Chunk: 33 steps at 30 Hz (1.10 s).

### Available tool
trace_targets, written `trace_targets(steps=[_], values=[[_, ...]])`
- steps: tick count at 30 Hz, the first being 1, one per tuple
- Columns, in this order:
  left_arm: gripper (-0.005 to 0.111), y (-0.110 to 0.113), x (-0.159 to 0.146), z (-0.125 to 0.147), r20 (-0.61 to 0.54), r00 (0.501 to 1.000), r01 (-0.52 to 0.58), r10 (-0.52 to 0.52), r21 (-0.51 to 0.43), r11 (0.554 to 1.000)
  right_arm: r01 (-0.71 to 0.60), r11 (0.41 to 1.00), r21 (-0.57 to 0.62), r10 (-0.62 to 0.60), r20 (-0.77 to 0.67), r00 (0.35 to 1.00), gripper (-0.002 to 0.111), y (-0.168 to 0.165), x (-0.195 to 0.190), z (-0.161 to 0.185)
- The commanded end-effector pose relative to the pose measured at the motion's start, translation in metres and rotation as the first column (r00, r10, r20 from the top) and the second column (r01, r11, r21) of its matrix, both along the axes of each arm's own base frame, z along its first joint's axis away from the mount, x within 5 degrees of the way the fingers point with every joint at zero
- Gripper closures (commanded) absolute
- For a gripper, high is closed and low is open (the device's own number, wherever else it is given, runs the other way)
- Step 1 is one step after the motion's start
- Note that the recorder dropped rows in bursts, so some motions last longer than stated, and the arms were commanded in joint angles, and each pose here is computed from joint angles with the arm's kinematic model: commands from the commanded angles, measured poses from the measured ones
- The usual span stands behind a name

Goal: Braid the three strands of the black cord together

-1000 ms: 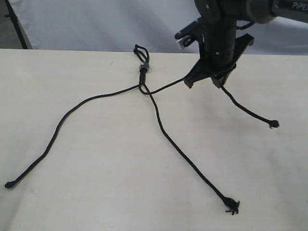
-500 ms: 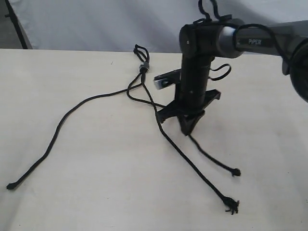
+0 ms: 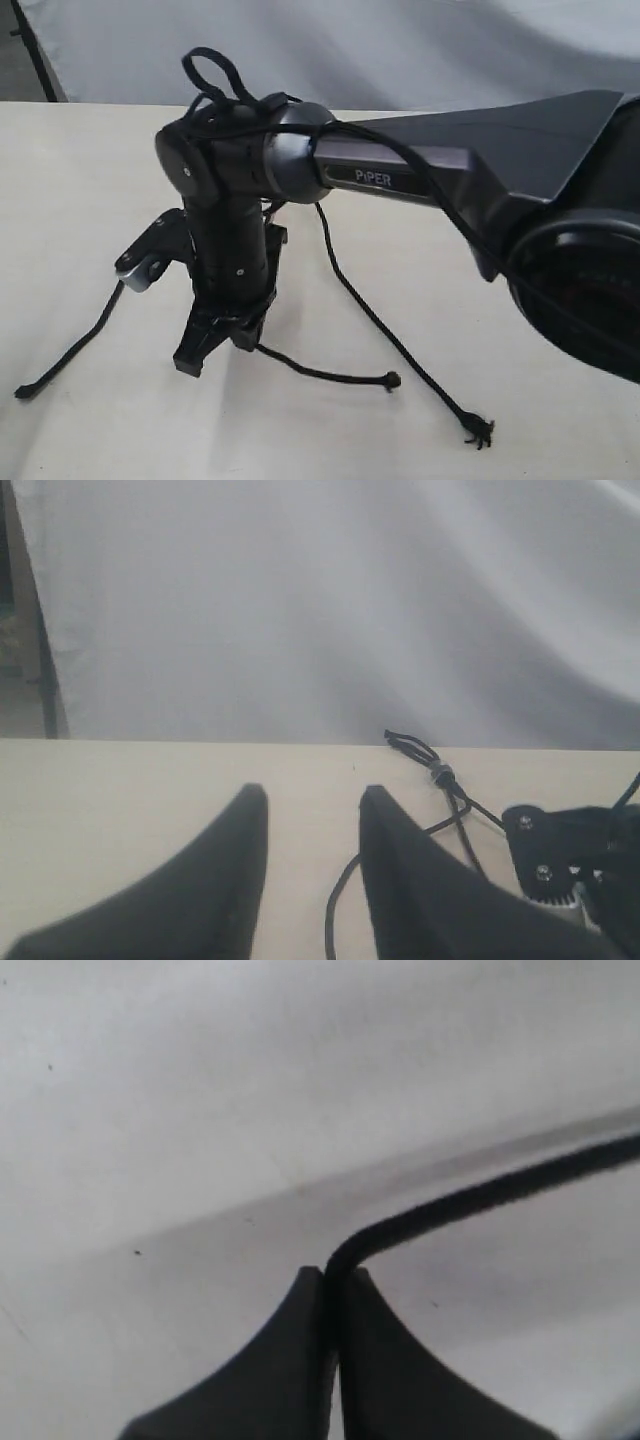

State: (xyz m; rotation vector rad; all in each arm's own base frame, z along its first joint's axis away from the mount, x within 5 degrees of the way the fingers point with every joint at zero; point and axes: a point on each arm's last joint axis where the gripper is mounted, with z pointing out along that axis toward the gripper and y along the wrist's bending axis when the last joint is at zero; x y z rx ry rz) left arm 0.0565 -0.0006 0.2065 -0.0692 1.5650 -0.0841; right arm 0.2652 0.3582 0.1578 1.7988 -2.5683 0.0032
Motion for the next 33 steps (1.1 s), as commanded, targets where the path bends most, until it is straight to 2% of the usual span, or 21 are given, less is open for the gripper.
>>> trace_targets(steps=[1,3,6,10,13,15,19,22,24,29,33], values=[[0.075,0.0,0.0,0.0,0.009,1.0,0.005,-0.005,0.0,1.0,0.001,0.992,-0.123,0.029,0.245,0.969,0.109,-0.026,0.034,0.03],[0.075,0.0,0.0,0.0,0.009,1.0,0.005,-0.005,0.0,1.0,0.016,0.986,-0.164,0.031,0.279,0.96,0.109,-0.044,0.054,0.031],[0.075,0.0,0.0,0.0,0.009,1.0,0.005,-0.005,0.0,1.0,0.048,0.978,-0.203,0.004,0.248,0.969,0.109,-0.074,0.081,0.019],[0.075,0.0,0.0,0.0,0.009,1.0,0.005,-0.005,0.0,1.0,0.162,0.959,-0.232,-0.115,0.206,0.972,0.109,-0.112,0.107,-0.003],[0.075,0.0,0.0,0.0,0.009,1.0,0.005,-0.005,0.0,1.0,0.227,0.951,-0.212,-0.207,0.113,0.972,0.109,-0.129,0.112,-0.021],[0.075,0.0,0.0,0.0,0.009,1.0,0.005,-0.005,0.0,1.0,0.223,0.957,-0.184,-0.222,0.028,0.975,0.109,-0.131,0.107,-0.031],[0.075,0.0,0.0,0.0,0.009,1.0,0.005,-0.005,0.0,1.0,0.215,0.973,-0.084,-0.226,-0.165,0.96,0.109,-0.117,0.085,-0.044],[0.075,0.0,0.0,0.0,0.009,1.0,0.005,-0.005,0.0,1.0,0.167,0.986,0.024,-0.153,-0.293,0.944,0.109,-0.09,0.06,-0.048],[0.075,0.0,0.0,0.0,0.009,1.0,0.005,-0.005,0.0,1.0,0.111,0.991,0.069,-0.082,-0.326,0.942,0.109,-0.069,0.043,-0.047],[0.075,0.0,0.0,0.0,0.009,1.0,0.005,-0.005,0.0,1.0,-0.061,0.995,0.083,0.083,-0.303,0.949,0.109,-0.027,0.002,-0.043],[0.075,0.0,0.0,0.0,0.009,1.0,0.005,-0.005,0.0,1.0,-0.205,0.978,-0.025,0.2,-0.139,0.97,0.109,-0.015,0.0,-0.031]])
